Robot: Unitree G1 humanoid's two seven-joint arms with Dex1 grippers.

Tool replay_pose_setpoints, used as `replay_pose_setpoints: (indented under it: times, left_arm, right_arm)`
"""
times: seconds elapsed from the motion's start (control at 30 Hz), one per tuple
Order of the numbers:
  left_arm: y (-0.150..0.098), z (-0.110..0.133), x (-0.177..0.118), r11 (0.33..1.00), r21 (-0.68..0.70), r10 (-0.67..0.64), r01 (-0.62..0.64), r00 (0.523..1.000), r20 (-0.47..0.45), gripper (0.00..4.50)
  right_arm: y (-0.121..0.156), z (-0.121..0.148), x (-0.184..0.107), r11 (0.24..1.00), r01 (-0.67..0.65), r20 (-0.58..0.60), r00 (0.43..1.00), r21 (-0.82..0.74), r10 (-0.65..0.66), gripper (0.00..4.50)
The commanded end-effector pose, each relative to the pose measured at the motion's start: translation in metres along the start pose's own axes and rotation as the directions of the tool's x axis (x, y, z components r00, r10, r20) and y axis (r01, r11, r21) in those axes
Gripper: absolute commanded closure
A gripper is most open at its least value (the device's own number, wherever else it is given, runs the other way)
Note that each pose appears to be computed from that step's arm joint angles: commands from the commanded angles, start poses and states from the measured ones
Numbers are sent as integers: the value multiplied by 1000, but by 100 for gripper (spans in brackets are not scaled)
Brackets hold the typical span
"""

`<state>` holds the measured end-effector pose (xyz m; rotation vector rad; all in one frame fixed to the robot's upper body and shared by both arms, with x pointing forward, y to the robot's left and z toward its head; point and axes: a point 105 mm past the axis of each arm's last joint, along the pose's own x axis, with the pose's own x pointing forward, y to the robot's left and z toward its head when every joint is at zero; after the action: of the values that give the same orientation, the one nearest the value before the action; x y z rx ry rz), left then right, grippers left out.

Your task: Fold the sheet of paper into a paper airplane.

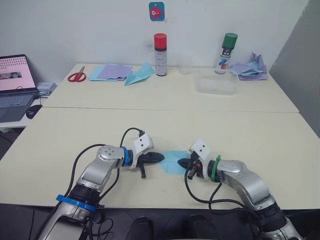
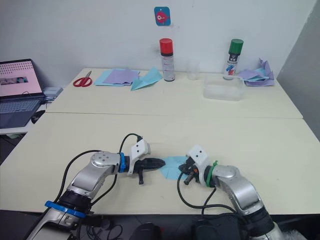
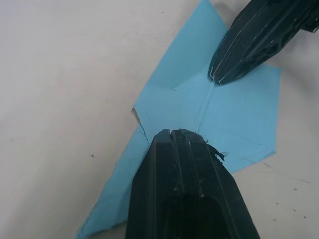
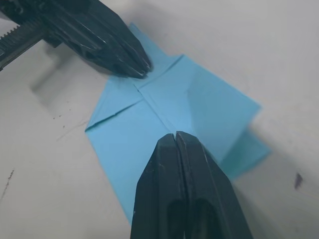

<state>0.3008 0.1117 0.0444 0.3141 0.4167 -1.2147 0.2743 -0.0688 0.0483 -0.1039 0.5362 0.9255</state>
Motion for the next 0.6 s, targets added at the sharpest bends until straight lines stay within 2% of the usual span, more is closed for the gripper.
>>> replay_pose_setpoints:
  times: [0.03, 0.17, 0.3, 0.37, 0.47, 0.6]
  left_arm:
    - [-11, -61, -5, 989, -149, -22, -8, 980, -199, 450]
    - [-12, -63, -5, 988, -154, -23, -9, 979, -202, 450]
    - [-14, -64, -4, 987, -159, -24, -8, 979, -202, 450]
    - [-15, -65, -3, 987, -160, -25, -7, 979, -200, 450]
    - [-15, -65, -3, 987, -162, -21, -11, 980, -196, 450]
    - [-15, -64, -2, 987, -161, -19, -12, 981, -192, 450]
  right_arm:
    - [-36, -33, -27, 974, 206, -138, 972, 91, -192, 448]
    - [-42, -34, -39, 963, 256, -159, 958, 83, -241, 448]
    - [-44, -26, -47, 959, 276, -129, 955, 58, -267, 448]
    - [-35, -7, -51, 973, 231, -45, 972, 11, -230, 448]
    - [-10, 21, -53, 989, 99, 63, 994, -114, -92, 448]
    - [3, 35, -42, 980, 34, 118, 993, -194, -12, 448]
